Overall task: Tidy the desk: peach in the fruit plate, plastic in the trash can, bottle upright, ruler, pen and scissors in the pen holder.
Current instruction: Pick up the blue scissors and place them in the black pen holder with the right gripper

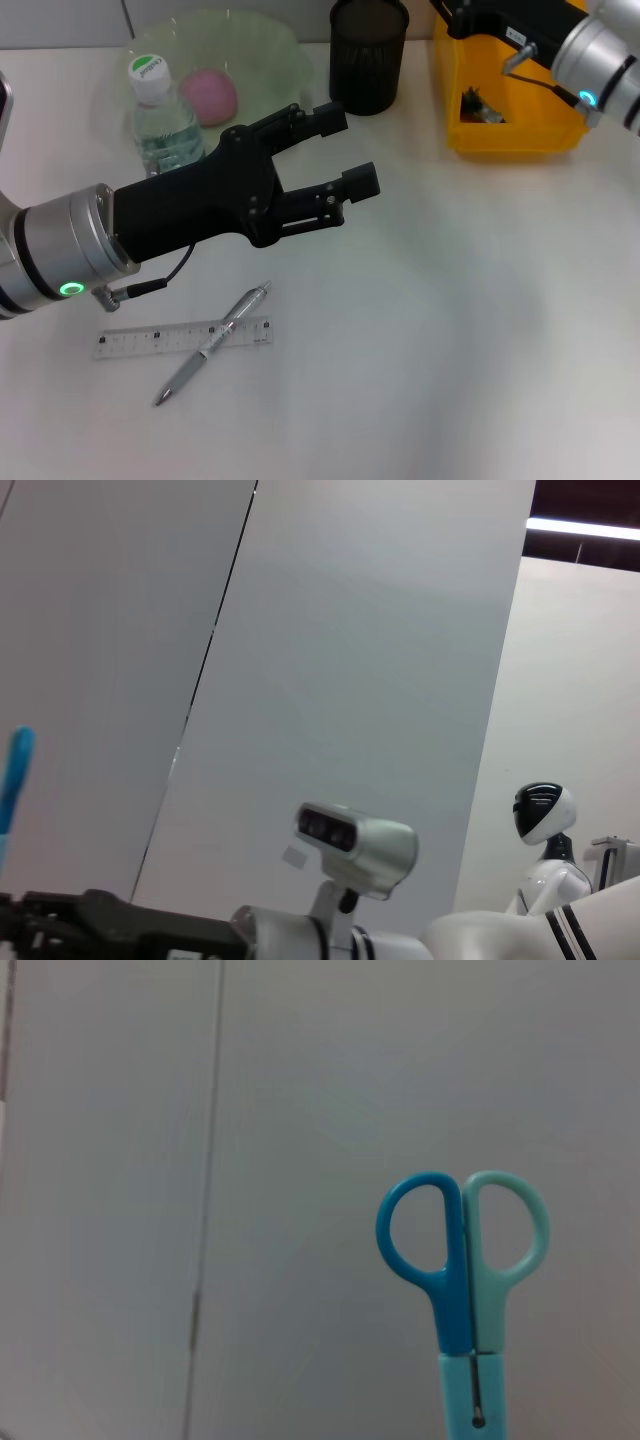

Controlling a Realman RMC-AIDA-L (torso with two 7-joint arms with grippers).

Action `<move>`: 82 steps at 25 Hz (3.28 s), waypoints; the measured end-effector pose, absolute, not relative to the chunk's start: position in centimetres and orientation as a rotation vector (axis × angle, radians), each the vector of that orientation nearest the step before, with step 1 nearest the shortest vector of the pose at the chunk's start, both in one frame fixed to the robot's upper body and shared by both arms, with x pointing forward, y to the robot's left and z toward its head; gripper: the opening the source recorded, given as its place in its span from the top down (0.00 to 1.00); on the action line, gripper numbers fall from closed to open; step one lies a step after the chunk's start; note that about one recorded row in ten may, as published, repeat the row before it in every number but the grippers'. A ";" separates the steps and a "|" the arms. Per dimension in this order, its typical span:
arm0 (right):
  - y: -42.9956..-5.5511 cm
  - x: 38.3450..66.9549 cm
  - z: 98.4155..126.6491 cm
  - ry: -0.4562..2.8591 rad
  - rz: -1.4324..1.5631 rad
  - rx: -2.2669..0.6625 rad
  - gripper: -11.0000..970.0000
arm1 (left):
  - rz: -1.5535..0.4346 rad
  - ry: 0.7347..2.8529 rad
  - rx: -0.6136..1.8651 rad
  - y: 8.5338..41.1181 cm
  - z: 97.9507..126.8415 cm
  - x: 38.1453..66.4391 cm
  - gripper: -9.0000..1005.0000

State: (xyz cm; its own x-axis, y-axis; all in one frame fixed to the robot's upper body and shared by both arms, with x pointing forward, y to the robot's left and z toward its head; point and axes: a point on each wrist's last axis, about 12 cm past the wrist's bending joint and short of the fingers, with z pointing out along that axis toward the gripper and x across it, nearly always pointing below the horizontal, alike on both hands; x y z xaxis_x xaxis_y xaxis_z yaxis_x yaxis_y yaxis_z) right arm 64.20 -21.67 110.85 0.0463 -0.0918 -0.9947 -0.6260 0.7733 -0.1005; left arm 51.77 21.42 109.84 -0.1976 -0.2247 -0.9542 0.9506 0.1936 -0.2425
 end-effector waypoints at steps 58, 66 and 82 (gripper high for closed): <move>-17.4 66.4 109.5 1.683 0.339 -0.597 0.79 | -1.253 1.371 0.770 20.5 110.0 53.6 0.14; -17.7 66.8 109.7 1.696 0.329 -0.537 0.79 | -1.255 1.370 0.771 20.4 110.0 53.6 0.14; -17.3 67.1 110.5 1.656 0.363 -0.516 0.79 | -1.253 1.362 0.773 20.3 110.2 53.8 0.14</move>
